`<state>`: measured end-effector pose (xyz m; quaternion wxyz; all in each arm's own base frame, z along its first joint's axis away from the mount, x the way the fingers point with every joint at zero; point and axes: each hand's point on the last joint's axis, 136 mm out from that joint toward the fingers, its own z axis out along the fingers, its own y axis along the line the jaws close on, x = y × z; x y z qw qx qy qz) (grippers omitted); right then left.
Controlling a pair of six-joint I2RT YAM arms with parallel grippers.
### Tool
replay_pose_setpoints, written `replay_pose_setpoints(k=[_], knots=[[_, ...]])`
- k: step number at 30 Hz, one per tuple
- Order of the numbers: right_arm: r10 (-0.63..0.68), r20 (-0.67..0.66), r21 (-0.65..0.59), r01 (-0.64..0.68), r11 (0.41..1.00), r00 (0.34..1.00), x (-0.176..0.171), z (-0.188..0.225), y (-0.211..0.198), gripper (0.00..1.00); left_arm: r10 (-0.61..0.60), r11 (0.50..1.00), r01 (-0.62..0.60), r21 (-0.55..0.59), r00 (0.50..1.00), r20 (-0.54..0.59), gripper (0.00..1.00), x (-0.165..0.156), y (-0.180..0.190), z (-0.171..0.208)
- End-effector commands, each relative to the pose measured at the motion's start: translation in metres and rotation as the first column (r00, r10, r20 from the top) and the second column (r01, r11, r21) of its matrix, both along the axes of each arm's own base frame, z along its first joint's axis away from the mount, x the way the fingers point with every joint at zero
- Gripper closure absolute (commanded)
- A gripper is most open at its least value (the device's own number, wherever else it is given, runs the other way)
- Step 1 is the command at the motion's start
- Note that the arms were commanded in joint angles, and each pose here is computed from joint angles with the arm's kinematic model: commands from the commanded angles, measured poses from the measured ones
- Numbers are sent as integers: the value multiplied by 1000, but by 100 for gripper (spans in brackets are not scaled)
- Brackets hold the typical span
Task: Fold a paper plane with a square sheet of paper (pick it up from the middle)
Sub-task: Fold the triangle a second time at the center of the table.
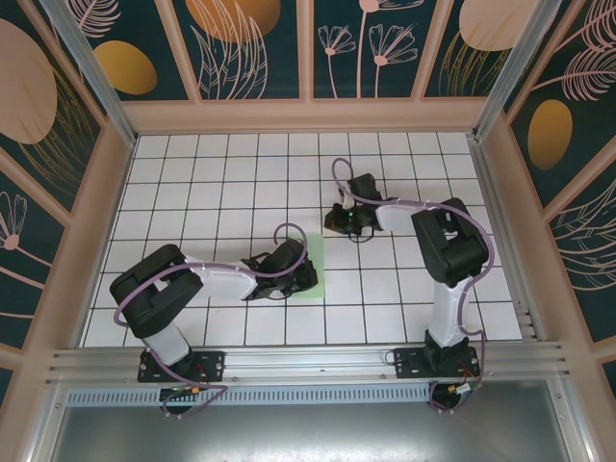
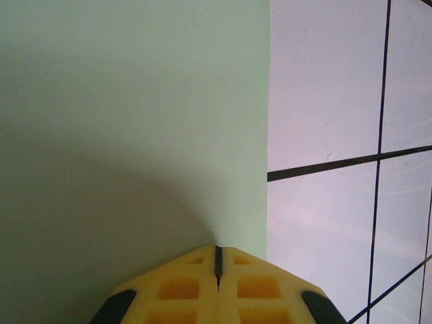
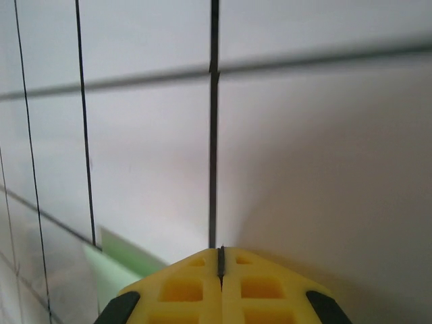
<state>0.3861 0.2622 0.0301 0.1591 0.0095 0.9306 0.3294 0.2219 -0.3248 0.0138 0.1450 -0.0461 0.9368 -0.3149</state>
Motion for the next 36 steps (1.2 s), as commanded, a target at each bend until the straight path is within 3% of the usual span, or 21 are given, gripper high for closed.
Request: replay_pose_setpoints(k=[1, 3, 9, 15, 19, 27, 36], knots=[[-26, 82, -24, 28, 999, 996, 11, 25, -6, 100, -62, 994, 68, 81, 995, -78, 100, -19, 9, -19], [-27, 87, -21, 29, 999, 996, -1, 32, -5, 100, -66, 997, 67, 42, 997, -27, 100, -6, 0, 3], [-51, 77, -58, 56, 997, 996, -52, 35, -4, 97, 19, 999, -22, 26, 995, 96, 58, 36, 14, 53], [-42, 30, -33, 43, 999, 999, -100, 31, 12, 82, 142, 989, -145, 31, 985, 96, 37, 46, 63, 56], [-10, -4, 2, 10, 1000, 1000, -113, 26, 26, 79, 163, 987, -163, 1, 985, 65, 28, 36, 74, 54], [-19, -62, -16, 18, 1000, 998, -111, 3, 32, 75, 112, 987, -119, -108, 991, -68, 22, 6, 64, 37], [-54, -127, -50, 48, 998, 990, -111, -21, 21, 73, 77, 982, -95, -166, 990, -114, 22, -6, 58, 39]])
